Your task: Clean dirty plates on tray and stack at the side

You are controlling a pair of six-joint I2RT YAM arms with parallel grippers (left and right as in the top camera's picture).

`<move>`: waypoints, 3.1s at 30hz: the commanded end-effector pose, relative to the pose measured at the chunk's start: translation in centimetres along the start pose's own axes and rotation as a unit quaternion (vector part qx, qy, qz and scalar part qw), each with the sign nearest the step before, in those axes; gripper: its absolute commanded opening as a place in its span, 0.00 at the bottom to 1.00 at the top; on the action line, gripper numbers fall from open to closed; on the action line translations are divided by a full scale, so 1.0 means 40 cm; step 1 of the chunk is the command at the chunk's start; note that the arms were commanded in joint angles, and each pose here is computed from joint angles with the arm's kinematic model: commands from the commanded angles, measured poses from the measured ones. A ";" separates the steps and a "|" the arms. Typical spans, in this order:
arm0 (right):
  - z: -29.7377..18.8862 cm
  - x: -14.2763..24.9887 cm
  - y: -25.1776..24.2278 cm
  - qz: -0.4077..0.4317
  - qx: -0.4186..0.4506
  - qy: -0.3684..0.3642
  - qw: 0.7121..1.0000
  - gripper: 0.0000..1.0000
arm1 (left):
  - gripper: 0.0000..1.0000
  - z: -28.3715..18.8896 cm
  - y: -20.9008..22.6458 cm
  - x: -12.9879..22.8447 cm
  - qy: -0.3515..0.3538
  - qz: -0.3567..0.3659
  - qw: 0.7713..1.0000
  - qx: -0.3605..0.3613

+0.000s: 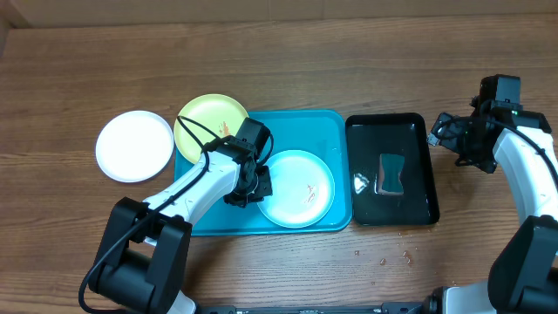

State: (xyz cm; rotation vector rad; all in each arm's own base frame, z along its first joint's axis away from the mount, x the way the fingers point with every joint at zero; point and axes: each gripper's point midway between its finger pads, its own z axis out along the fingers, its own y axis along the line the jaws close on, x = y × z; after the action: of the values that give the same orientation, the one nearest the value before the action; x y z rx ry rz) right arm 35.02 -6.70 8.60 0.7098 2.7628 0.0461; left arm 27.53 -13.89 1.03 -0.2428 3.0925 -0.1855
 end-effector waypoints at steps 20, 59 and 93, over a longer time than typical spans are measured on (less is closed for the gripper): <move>-0.012 -0.021 0.003 0.003 -0.003 -0.013 1.000 1.00 | 0.10 0.007 0.009 -0.008 -0.007 -0.012 1.000 -0.007; -0.012 -0.021 0.003 0.003 -0.003 -0.013 1.000 1.00 | 0.10 0.007 0.008 -0.013 -0.011 -0.002 1.000 -0.006; -0.065 0.083 0.203 -0.066 -0.225 0.075 0.969 0.47 | 0.11 0.007 0.007 -0.011 -0.009 0.001 1.000 -0.005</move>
State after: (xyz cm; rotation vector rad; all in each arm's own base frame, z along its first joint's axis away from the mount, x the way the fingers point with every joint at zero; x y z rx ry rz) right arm 35.81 -1.23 9.59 0.5799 2.7665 0.4937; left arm 28.03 -13.90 1.06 -0.2390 3.0706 -0.1827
